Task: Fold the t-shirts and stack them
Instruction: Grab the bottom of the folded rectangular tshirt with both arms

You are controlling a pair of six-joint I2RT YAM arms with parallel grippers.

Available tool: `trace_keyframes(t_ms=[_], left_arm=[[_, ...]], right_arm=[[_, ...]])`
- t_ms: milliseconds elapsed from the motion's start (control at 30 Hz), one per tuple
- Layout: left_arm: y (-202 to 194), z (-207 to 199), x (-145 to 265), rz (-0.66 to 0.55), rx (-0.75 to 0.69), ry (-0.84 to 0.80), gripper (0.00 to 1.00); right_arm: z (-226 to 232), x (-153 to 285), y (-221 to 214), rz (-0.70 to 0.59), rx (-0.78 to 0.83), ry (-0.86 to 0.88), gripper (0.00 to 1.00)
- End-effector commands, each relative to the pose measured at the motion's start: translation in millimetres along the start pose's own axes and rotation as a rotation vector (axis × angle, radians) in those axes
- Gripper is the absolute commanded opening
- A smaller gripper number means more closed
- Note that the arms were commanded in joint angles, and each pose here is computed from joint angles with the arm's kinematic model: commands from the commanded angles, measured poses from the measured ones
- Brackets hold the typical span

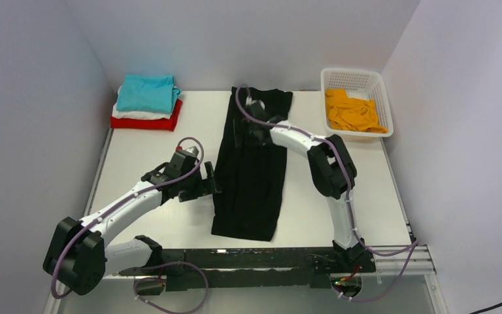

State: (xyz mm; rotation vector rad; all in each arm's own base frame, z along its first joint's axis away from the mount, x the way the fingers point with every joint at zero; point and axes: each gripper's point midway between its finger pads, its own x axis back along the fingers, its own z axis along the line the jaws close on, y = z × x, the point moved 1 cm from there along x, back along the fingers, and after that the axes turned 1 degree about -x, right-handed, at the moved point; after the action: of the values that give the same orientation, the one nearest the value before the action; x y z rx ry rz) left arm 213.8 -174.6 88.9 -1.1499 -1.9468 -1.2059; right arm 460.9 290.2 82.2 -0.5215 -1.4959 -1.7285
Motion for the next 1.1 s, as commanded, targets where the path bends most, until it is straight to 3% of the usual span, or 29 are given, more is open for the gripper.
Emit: trace_keyframes(t_ms=[0,300,600,867,967,1067], left_arm=[[14.4,13.5,-5.5,-0.057,0.011,-0.017,1.00],[14.1,9.5,-18.9,-0.057,-0.017,-0.123,0.99],[10.6,-4.3,-37.5,0.007,-0.060,-0.212,0.99],[-8.6,-11.6,-38.7,0.058,-0.069,-0.208,0.99],[-12.8,-20.4,-38.3,0.042,-0.093,-0.160,0.98],[-17.4,-27.8,-41.3,0.032,-0.078,-0.149,0.89]], right_arm=[[-6.0,4.3,-36.3,0.058,-0.055,-0.094,1.00],[-34.5,-48.4,-53.1,0.140,-0.096,-0.191,1.00],[-55.8,-89.5,-21.3,0.137,-0.016,-0.179,1.00],[-10.1,-3.6,30.7,-0.021,0.078,-0.015,1.00],[-2.4,42.6,26.8,-0.078,0.054,0.023,1.00],[-5.0,83.5,-2.7,-0.098,0.013,0.078,1.00]])
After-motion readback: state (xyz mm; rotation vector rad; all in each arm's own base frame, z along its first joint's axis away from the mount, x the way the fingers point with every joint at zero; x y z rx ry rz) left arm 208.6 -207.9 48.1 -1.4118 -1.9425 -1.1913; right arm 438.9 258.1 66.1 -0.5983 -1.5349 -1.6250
